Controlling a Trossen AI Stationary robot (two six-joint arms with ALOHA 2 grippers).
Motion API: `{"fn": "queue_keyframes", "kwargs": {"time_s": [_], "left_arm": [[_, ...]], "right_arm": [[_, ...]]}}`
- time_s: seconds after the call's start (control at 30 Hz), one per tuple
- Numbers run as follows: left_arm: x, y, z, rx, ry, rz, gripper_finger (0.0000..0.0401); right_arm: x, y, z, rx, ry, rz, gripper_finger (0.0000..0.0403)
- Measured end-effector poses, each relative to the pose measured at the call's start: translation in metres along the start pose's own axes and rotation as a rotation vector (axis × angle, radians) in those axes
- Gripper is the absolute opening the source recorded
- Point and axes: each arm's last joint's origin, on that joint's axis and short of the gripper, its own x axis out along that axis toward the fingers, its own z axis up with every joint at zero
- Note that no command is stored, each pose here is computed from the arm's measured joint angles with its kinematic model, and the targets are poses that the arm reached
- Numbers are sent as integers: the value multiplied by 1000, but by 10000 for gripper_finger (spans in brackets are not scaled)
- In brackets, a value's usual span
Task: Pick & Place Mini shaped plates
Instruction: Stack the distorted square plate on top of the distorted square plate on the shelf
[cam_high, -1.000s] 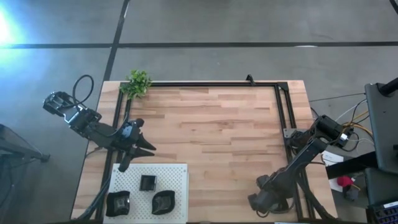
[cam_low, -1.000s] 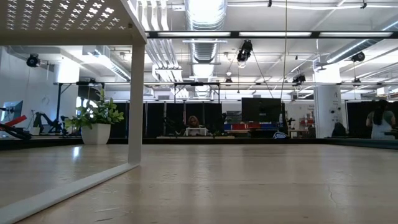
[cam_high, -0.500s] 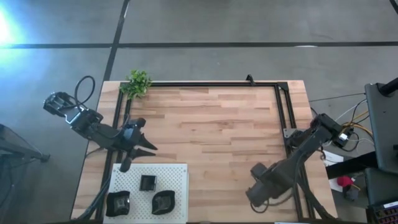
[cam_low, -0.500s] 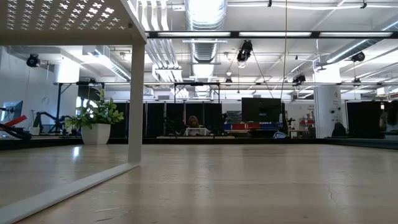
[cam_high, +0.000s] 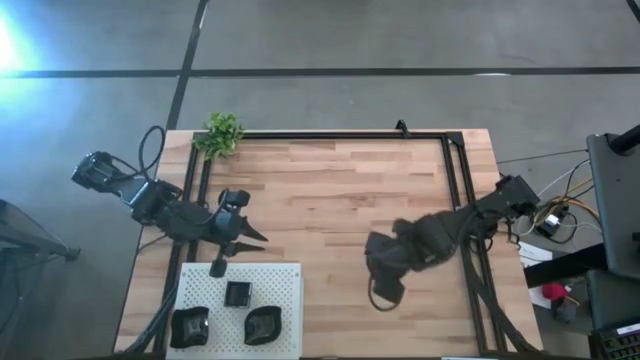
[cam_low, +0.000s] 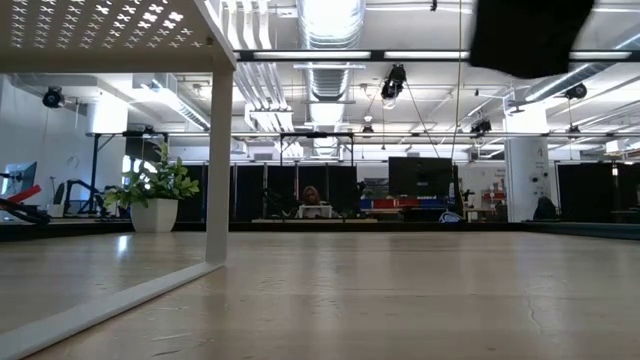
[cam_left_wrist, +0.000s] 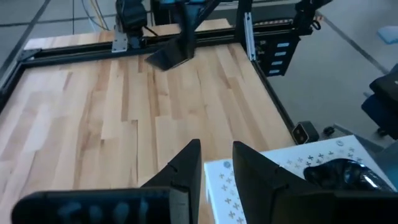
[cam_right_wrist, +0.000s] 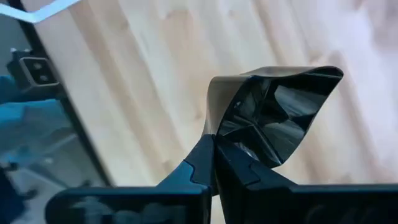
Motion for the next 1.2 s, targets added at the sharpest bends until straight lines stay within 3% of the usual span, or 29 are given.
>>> {"fn": "queue_keyframes", "kwargs": {"time_s": [0.37,0.63,0.93,1.2], "left_arm": [[37,20,5,47,38,70,85],[60,42,18,95,-44,8,85],[104,48,17,135,-36,-36,85],[102,48,32,184,-80,-35,85]], "right_arm": [[-9,-11,48,-420,-274,48,8],[-11,-10,56,-698,-364,18,8],[-14,-6,64,-829,-454,14,8],[-12,-6,63,-849,-450,12,8]]}}
